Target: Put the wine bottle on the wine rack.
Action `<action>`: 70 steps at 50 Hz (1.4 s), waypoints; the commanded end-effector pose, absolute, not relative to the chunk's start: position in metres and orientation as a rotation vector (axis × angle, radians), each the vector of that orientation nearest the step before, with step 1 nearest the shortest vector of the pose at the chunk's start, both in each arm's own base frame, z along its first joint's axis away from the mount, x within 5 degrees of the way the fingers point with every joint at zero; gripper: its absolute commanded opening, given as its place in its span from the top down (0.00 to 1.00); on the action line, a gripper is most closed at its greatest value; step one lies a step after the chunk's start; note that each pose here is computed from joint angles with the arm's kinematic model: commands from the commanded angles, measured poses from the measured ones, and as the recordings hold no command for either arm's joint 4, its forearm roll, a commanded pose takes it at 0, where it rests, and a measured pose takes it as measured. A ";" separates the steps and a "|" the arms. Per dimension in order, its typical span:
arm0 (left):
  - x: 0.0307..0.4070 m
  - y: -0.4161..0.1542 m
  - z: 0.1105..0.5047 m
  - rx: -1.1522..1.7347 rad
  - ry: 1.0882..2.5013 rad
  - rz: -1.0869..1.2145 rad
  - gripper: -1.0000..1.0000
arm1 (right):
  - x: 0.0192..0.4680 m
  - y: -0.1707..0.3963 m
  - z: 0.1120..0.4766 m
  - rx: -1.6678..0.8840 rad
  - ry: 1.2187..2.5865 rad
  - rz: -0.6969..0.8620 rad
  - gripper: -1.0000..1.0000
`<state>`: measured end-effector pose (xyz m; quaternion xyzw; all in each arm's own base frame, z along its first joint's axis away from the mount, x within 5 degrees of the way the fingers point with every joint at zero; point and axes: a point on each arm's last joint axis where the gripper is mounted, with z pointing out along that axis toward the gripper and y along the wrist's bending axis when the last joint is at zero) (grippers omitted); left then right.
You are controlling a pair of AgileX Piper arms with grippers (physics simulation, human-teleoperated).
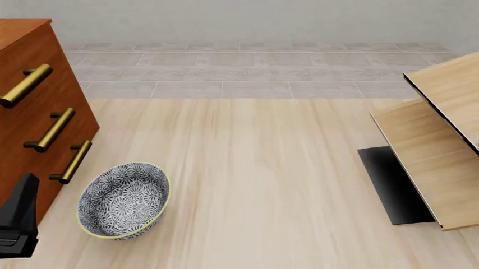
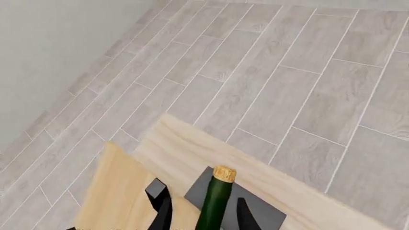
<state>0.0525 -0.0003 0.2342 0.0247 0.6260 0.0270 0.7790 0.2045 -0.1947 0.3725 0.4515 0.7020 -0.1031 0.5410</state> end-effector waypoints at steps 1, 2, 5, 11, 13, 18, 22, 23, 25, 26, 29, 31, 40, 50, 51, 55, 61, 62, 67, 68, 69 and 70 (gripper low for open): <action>0.052 0.000 0.238 0.050 1.348 0.055 0.00 | 0.199 -0.188 0.388 1.058 1.650 -0.246 0.00; 0.051 0.000 0.239 0.051 1.347 0.055 0.00 | 0.199 -0.188 0.390 1.058 1.648 -0.245 0.00; 0.051 0.000 0.240 0.050 1.344 0.053 0.00 | 0.197 -0.185 0.396 1.050 1.641 -0.245 0.00; 0.051 0.000 0.241 0.049 1.341 0.054 0.00 | 0.193 -0.180 0.405 1.040 1.628 -0.243 0.00; 0.051 0.000 0.241 0.047 1.339 0.054 0.00 | 0.192 -0.177 0.408 1.035 1.626 -0.241 0.00; 0.051 0.000 0.241 0.047 1.336 0.052 0.00 | 0.187 -0.171 0.417 1.017 1.613 -0.241 0.00; 0.051 0.000 0.241 0.046 1.335 0.051 0.00 | 0.184 -0.166 0.423 1.005 1.606 -0.238 0.00; 0.051 0.000 0.241 0.047 1.334 0.051 0.00 | 0.183 -0.164 0.427 0.995 1.602 -0.241 0.00; 0.051 0.000 0.241 0.047 1.334 0.051 0.00 | 0.181 -0.159 0.430 0.980 1.600 -0.237 0.00; 0.051 0.000 0.242 0.046 1.334 0.050 0.00 | 0.179 -0.157 0.432 0.971 1.599 -0.238 0.00; 0.051 0.000 0.243 0.048 1.333 0.050 0.00 | 0.178 -0.152 0.434 0.961 1.598 -0.230 0.00; 0.050 0.000 0.243 0.048 1.332 0.050 0.00 | 0.175 -0.145 0.440 0.931 1.595 -0.232 0.00; 0.050 0.000 0.245 0.051 1.331 0.051 0.00 | 0.169 -0.126 0.448 0.873 1.600 -0.199 0.00; 0.050 0.000 0.244 0.052 1.332 0.053 0.00 | 0.165 -0.106 0.449 0.798 1.618 -0.159 0.00; 0.050 0.000 0.244 0.053 1.331 0.054 0.00 | 0.164 -0.103 0.449 0.789 1.620 -0.152 0.00; 0.050 0.000 0.244 0.054 1.331 0.054 0.00 | 0.162 -0.094 0.450 0.750 1.627 -0.137 0.00; 0.050 0.000 0.245 0.053 1.330 0.057 0.00 | 0.156 -0.076 0.451 0.663 1.648 -0.101 0.00; 0.050 0.000 0.246 0.053 1.329 0.058 0.00 | 0.154 -0.072 0.451 0.644 1.650 -0.096 0.00; 0.049 0.000 0.247 0.055 1.330 0.059 0.00 | 0.149 -0.062 0.450 0.593 1.664 -0.070 0.00; 0.049 0.000 0.248 0.056 1.330 0.060 0.00 | 0.147 -0.058 0.450 0.570 1.667 -0.069 0.00; 0.049 0.000 0.248 0.056 1.330 0.060 0.00 | 0.147 -0.057 0.449 0.568 1.665 -0.066 0.00; 0.049 0.000 0.249 0.057 1.329 0.060 0.00 | 0.146 -0.055 0.447 0.555 1.670 -0.054 0.00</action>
